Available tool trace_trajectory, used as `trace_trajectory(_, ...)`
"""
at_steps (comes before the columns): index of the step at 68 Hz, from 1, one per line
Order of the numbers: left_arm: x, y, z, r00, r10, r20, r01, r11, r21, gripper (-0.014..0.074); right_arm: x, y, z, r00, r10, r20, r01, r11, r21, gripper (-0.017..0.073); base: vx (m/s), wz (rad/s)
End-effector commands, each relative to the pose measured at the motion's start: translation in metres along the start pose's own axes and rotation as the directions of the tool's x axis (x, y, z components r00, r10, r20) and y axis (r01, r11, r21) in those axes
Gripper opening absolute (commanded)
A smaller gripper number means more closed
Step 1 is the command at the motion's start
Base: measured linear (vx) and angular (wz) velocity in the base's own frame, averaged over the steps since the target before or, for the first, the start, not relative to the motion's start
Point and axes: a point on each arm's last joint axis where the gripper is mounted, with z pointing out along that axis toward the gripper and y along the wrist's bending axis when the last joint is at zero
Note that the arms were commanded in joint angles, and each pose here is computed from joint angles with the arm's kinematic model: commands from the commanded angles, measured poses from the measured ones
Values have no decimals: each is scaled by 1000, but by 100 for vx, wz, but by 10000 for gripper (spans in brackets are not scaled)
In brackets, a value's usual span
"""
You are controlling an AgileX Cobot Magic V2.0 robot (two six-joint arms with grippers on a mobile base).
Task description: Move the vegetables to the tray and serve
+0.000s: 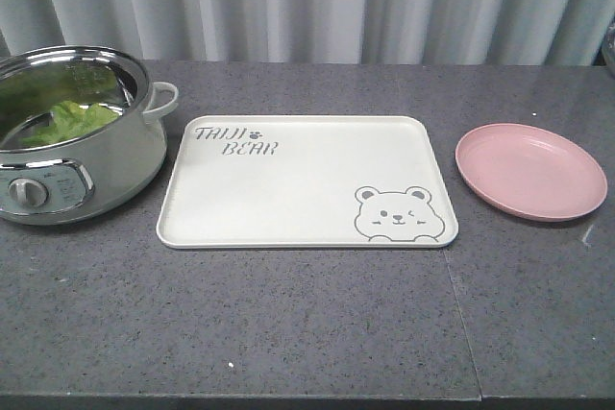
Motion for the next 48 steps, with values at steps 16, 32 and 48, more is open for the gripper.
trace_trajectory(16, -22, -2, -2, 969, -22, 244, 15, 999, 31, -7, -25, 4, -4, 952, 99, 290, -81, 994, -74, -4, 0, 0)
trace_trajectory(32, -34, -3, -6, 897, -258, 359, 224, 965, 132, -7, -31, 5, -5, 943, 134, 304, -112, 990, -87, -4, 0, 0)
trace_trajectory(48, -39, -4, -8, 820, -445, 361, 387, 895, 223, -7, -89, 9, -14, 937, 198, 288, -179, 980, -89, -4, 0, 0)
